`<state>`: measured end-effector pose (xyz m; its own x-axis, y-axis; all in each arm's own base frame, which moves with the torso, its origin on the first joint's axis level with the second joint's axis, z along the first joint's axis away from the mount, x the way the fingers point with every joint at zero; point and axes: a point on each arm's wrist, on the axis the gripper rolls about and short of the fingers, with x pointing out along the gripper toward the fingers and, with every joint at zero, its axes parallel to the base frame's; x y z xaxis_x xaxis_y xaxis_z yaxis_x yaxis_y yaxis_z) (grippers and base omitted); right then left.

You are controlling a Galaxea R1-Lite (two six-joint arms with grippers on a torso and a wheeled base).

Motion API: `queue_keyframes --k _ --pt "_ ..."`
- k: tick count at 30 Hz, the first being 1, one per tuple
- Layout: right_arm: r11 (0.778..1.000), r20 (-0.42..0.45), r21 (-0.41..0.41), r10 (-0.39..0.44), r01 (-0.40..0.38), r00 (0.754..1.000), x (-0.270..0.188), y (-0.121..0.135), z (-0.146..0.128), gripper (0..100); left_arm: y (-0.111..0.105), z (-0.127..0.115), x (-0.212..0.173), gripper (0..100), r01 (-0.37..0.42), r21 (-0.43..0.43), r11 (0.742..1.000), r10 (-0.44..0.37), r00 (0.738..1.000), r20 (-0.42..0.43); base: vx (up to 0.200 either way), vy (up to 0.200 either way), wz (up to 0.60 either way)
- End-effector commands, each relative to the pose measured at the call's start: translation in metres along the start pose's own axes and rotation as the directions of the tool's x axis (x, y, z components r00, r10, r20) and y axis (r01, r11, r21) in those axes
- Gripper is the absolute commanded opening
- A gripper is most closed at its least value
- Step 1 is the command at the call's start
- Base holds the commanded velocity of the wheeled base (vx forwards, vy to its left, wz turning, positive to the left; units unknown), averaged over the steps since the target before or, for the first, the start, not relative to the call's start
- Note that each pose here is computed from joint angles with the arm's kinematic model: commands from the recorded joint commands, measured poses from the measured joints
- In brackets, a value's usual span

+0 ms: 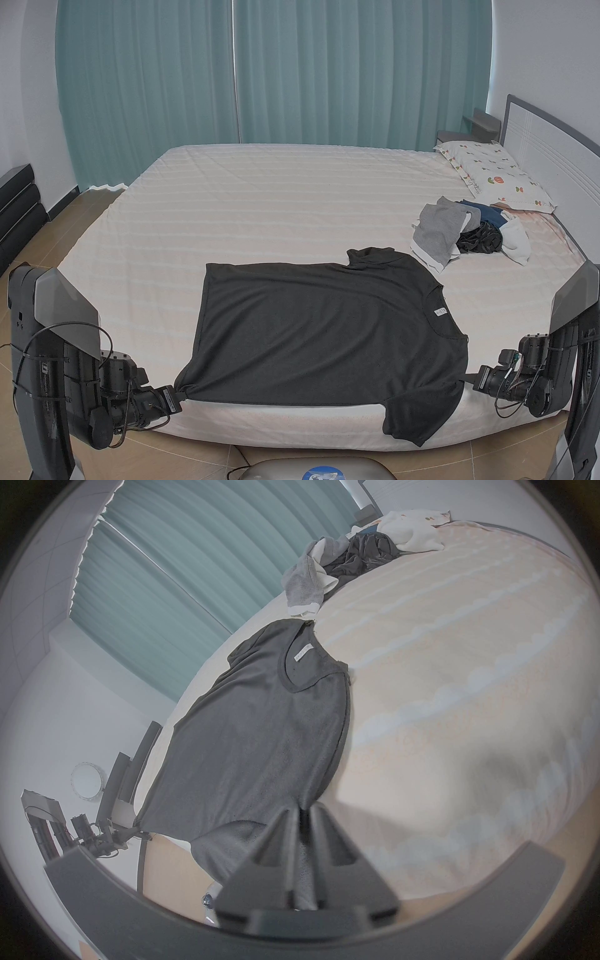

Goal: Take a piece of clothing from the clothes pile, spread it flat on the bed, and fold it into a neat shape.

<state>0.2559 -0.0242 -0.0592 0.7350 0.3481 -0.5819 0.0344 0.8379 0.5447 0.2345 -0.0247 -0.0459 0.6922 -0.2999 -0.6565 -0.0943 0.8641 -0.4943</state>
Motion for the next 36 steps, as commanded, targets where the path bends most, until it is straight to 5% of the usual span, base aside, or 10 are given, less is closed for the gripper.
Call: queue_keyframes --k 1,8,18,19,29,36 --pt "1.0 0.039 -0.02 0.015 -0.014 0.999 0.003 0.002 0.008 0 0.0 0.003 -0.001 0 0.006 -0.001 1.0 -0.006 1.0 0.017 0.0 0.0 0.0" --pt "0.996 0.124 -0.076 0.06 -0.051 0.99 0.003 0.013 0.029 0 0.0 0.013 0.005 0 0.015 -0.055 0.998 -0.011 0.998 0.069 0.0 0.0 0.0" --pt "0.995 0.148 -0.049 0.09 -0.084 0.985 0.029 0.012 0.037 0 0.001 0.016 0.009 0 0.016 -0.088 0.996 -0.008 0.997 0.081 0.0 0.0 0.0" --pt "0.995 0.154 -0.052 0.091 -0.084 0.984 0.03 0.013 0.038 100 0.002 0.016 0.01 0 0.015 -0.09 0.996 -0.007 0.997 0.082 0.0 0.0 0.0" --pt "0.995 0.173 -0.053 0.089 -0.081 0.981 0.015 0.017 0.042 100 0.003 0.015 0.011 0 0.009 -0.096 0.995 -0.002 0.997 0.077 0.0 0.0 0.0" --pt "0.997 0.049 -0.028 0.075 -0.073 0.996 -0.013 0.027 0.012 100 0.004 0.015 0.012 0 0.009 -0.096 0.995 -0.001 0.997 0.076 0.0 0.0 0.0"
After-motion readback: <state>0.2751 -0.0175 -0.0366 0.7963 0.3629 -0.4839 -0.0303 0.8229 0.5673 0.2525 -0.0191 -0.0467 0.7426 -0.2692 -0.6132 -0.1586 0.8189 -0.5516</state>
